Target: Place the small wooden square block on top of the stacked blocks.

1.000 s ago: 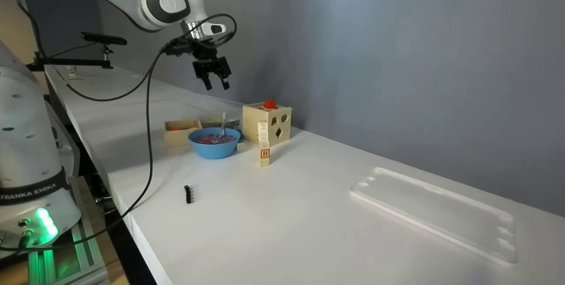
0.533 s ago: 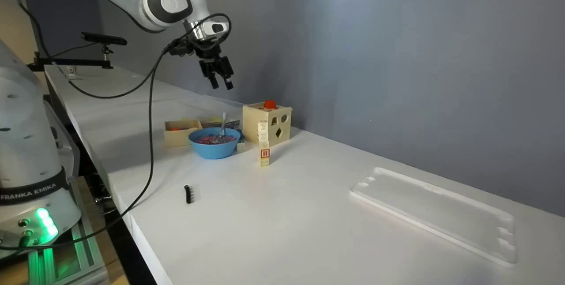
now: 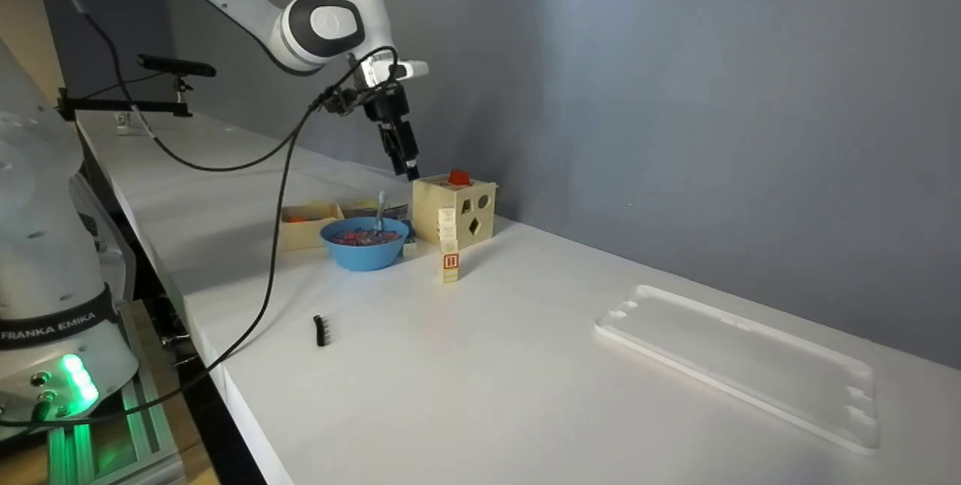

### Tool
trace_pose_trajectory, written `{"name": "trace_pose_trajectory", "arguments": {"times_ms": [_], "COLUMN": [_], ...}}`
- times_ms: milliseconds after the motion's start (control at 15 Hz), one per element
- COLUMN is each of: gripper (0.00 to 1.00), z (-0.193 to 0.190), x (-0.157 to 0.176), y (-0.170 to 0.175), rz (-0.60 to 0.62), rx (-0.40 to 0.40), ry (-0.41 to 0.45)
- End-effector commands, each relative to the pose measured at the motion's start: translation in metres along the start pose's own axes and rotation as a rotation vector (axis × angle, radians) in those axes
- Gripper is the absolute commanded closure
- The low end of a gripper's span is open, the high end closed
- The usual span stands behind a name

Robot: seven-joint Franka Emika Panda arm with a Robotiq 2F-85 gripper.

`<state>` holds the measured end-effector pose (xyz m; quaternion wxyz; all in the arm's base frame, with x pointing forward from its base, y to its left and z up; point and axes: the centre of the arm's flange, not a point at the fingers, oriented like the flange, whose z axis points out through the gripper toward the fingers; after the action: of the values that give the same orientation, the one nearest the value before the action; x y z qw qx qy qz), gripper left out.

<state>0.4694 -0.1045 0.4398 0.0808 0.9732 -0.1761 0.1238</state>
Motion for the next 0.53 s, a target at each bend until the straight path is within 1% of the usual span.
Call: {"name": "trace_pose_trajectory", "arguments": {"times_ms": [0, 200, 267, 333, 467], "gripper": [0.00, 0.00, 0.00, 0.00, 0.00], "z": [0.023, 0.039, 0.040, 0.038, 0.044], "x": [0.038, 0.055, 0.056, 0.036, 0.043], "y": [-0.013, -0.028, -0.029, -0.026, -0.031], "rz": [0.016, -0.043, -0.053, -0.034, -0.046], "rx": [-0.016, 0.024, 0.017, 0.003, 0.002], "ry": [-0.076, -0.112, -0.119, -0.086, -0.099]}}
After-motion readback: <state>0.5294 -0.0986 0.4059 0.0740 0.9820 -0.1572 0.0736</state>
